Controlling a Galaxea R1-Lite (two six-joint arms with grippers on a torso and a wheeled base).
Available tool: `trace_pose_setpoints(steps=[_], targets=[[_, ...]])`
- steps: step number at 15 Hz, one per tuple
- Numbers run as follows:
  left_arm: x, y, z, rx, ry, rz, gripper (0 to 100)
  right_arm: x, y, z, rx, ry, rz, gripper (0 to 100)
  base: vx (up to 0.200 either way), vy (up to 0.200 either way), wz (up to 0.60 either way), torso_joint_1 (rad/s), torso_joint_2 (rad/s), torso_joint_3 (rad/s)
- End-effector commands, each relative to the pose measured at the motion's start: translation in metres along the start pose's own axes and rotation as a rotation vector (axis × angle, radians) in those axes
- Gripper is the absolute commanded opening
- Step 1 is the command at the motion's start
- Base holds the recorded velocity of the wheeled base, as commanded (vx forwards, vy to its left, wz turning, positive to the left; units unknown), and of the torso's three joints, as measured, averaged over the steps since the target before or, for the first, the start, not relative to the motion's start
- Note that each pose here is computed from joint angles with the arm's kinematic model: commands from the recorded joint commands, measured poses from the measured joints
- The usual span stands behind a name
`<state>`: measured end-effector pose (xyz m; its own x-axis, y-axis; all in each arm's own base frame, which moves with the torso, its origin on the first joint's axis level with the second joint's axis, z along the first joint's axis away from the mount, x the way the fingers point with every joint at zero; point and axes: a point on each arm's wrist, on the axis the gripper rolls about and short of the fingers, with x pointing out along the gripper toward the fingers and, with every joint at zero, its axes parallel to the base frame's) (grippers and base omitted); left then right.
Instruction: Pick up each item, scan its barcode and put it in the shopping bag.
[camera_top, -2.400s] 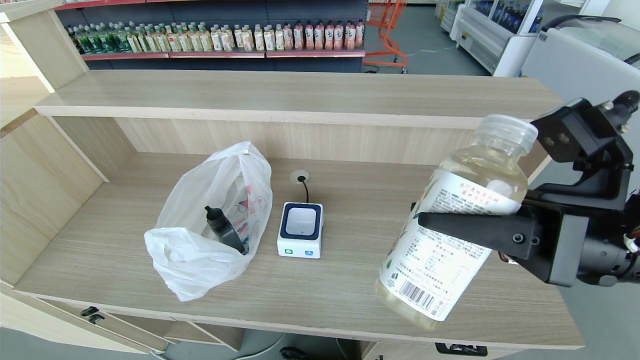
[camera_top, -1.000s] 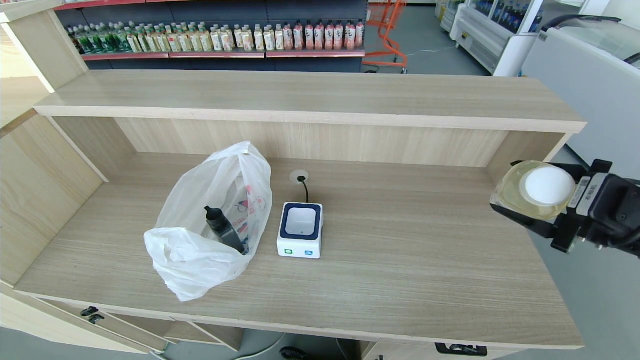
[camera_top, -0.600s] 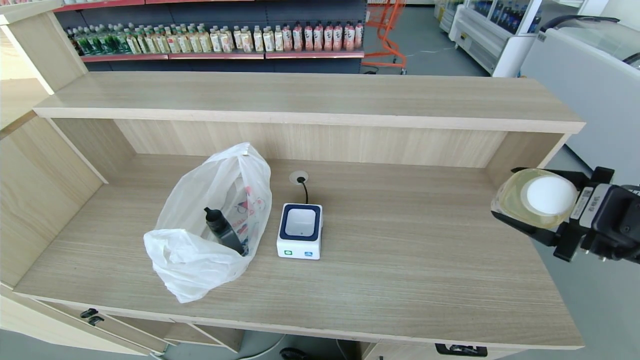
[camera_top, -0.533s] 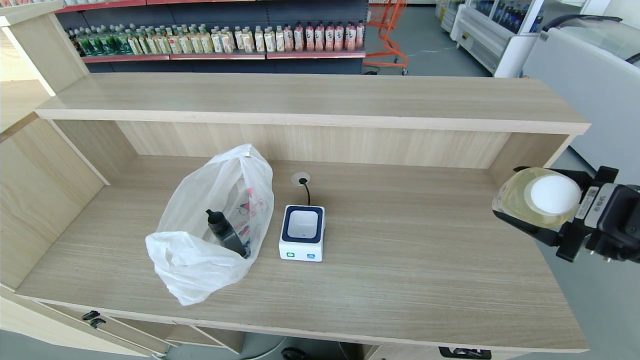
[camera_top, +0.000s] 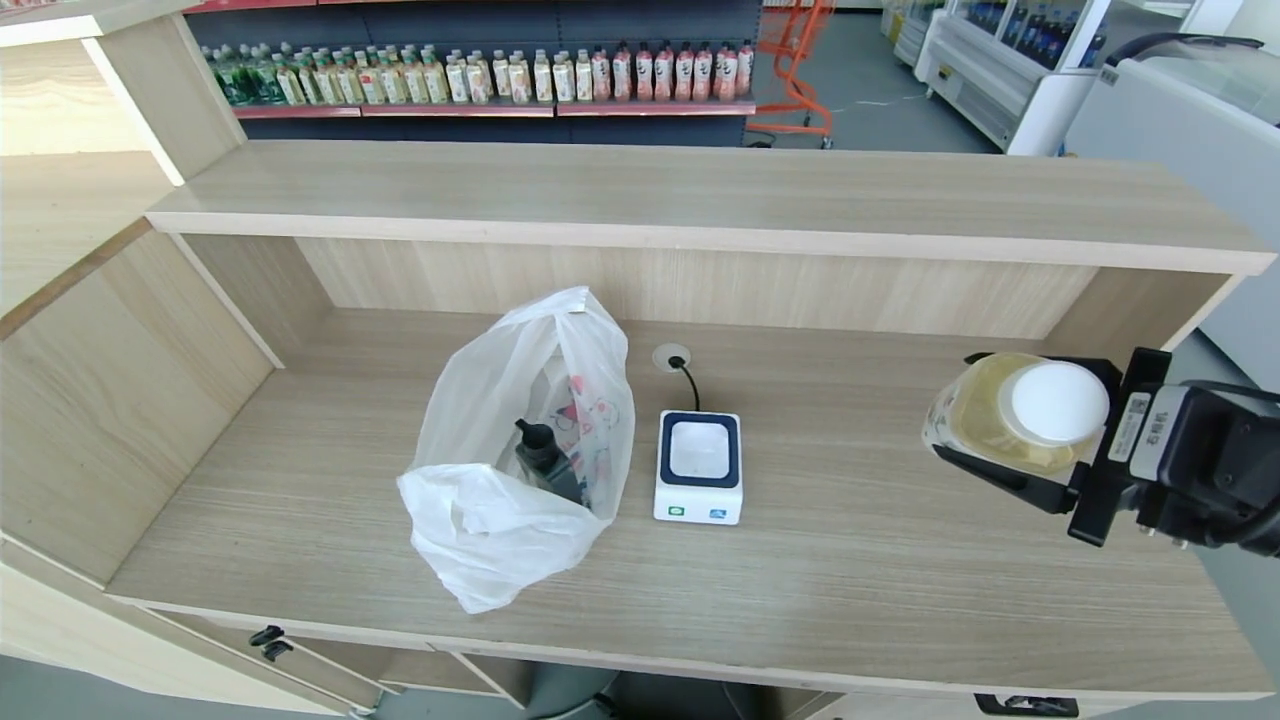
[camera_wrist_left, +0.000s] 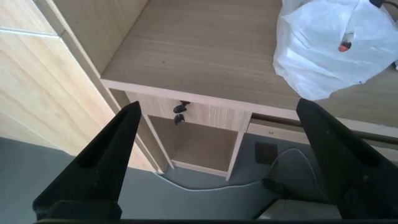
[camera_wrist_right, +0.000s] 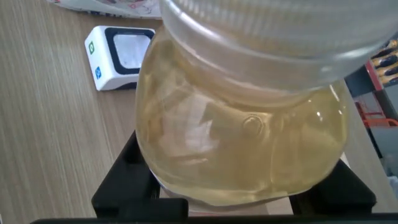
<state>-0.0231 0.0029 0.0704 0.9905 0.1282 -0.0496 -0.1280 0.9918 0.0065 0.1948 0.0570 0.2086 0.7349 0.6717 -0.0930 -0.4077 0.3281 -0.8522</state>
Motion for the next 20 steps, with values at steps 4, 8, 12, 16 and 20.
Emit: trace_pose_setpoints(steps=[4, 8, 12, 16, 20], targets=[[0.0, 0.0, 0.0, 0.003, 0.001, 0.0, 100, 0.01, 0.003, -0.008, 0.017, -0.001, 0.036, 0, 0.0, 0.2, 0.0, 0.004, 0.0, 0.001], [0.0, 0.0, 0.0, 0.005, 0.001, 0.0, 100, 0.015, 0.005, -0.012, 0.029, -0.009, 0.061, 0, 0.0, 0.05, 0.0, 0.001, 0.0, 0.001], [0.0, 0.0, 0.0, 0.006, 0.001, 0.0, 100, 0.026, 0.004, -0.021, 0.043, -0.028, 0.094, 0, 0.15, 0.0, 0.0, 0.002, 0.0, 0.005], [0.0, 0.0, 0.0, 0.005, 0.001, 0.0, 100, 0.046, 0.003, -0.036, 0.067, -0.07, 0.15, 0, 0.0, 0.0, 0.0, 0.0, 0.0, 0.0], [0.0, 0.0, 0.0, 0.005, 0.001, 0.0, 100, 0.061, 0.013, -0.049, 0.056, -0.174, 0.219, 0, 0.0, 0.0, 0.0, 0.0, 0.0, 0.0]])
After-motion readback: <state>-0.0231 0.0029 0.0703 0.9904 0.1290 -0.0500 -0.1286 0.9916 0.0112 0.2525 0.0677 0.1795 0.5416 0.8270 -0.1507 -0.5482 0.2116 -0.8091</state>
